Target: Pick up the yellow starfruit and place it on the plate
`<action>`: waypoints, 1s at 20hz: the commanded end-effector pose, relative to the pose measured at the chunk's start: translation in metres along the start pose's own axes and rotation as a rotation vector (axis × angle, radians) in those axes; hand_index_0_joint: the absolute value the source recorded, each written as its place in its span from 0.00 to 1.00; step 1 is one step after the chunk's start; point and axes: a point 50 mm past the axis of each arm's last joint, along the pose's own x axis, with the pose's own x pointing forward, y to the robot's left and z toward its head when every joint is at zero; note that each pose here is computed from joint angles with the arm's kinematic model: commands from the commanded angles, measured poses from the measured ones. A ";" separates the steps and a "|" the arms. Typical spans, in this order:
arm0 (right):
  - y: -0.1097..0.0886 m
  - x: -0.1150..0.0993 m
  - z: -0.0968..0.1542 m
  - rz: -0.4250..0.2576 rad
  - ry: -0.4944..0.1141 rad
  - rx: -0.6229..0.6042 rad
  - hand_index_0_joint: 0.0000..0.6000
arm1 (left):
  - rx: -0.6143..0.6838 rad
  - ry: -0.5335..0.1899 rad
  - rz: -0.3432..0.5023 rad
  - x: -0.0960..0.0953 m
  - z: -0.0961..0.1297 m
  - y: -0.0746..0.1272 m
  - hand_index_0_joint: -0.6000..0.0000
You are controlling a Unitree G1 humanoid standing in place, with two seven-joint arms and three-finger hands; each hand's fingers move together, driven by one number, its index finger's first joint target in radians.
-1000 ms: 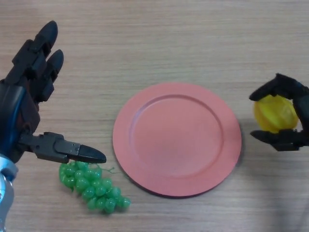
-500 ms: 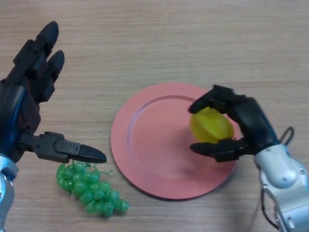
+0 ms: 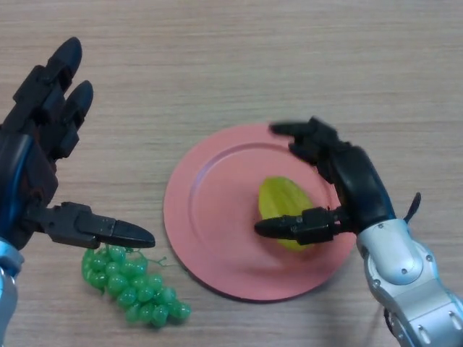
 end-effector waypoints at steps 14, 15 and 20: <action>-0.071 -0.047 0.080 -0.134 -0.328 0.107 0.00 | 0.060 -0.244 0.068 -0.006 0.043 0.015 1.00; -0.075 -0.051 0.080 -0.147 -0.311 0.101 0.00 | 0.066 -0.242 0.070 -0.006 0.042 0.015 1.00; -0.075 -0.061 0.085 -0.131 -0.323 0.104 0.00 | 0.116 -0.257 0.079 -0.002 0.042 0.015 1.00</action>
